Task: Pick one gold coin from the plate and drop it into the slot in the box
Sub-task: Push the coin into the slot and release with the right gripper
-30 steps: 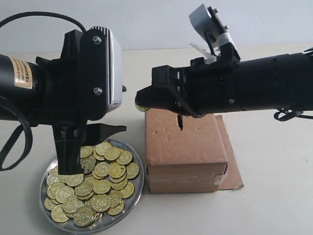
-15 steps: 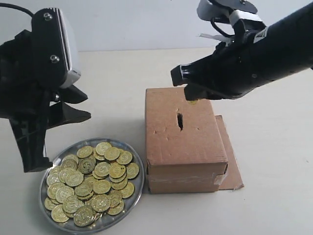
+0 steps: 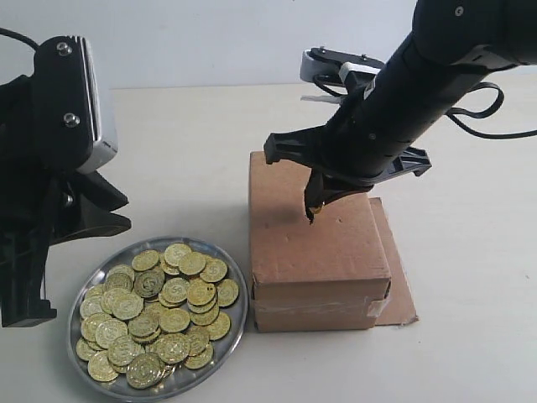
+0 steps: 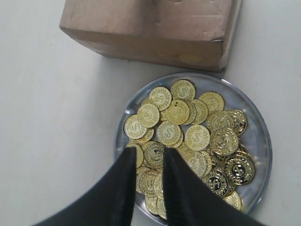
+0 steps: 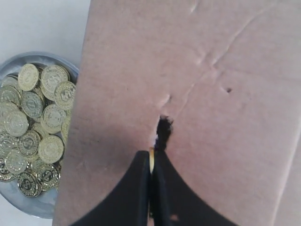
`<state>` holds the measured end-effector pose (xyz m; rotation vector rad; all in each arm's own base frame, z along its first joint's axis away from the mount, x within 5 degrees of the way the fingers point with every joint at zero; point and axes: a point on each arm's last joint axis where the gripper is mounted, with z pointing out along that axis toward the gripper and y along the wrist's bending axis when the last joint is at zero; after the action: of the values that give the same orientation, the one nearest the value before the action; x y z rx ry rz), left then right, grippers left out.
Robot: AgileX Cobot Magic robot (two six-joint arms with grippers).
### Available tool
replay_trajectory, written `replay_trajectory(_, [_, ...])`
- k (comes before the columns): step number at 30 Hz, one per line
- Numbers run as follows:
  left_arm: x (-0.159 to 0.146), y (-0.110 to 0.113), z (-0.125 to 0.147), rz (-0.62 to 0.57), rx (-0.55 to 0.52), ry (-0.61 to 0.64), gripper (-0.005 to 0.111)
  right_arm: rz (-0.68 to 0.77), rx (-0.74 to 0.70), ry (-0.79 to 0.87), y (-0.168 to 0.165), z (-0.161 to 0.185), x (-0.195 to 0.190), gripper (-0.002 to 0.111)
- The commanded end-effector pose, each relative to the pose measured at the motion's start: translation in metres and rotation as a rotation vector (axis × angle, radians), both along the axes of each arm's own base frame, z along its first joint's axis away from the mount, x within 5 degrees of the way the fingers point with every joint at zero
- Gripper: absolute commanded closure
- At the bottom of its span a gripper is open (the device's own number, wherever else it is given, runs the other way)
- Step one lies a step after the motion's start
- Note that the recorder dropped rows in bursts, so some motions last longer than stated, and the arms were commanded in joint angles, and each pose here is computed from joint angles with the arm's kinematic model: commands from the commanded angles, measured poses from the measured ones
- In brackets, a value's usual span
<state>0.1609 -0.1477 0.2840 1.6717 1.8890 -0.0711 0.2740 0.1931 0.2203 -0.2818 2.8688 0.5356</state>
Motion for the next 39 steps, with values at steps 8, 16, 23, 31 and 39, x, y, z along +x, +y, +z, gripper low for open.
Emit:
replay_trajectory(8, [-0.001, 0.001, 0.002, 0.013, -0.008, 0.001, 0.085, -0.019, 0.035, -0.035, 0.002, 0.003, 0.006, 0.108])
replay_trajectory(16, [-0.001, 0.001, 0.002, 0.013, -0.008, 0.001, 0.085, -0.022, 0.033, -0.041, 0.003, 0.002, 0.007, 0.108])
replay_trajectory(23, [-0.001, 0.001, 0.002, 0.013, -0.008, 0.001, 0.085, -0.037, 0.016, -0.014, 0.004, -0.008, 0.010, 0.108])
replay_trajectory(31, [-0.001, 0.001, 0.002, 0.013, -0.008, 0.001, 0.085, -0.034, -0.027, -0.038, 0.000, -0.008, 0.011, 0.108])
replay_trajectory(39, [-0.001, 0.001, 0.002, 0.013, -0.008, 0.001, 0.085, -0.036, -0.025, -0.035, 0.000, -0.008, 0.011, 0.108])
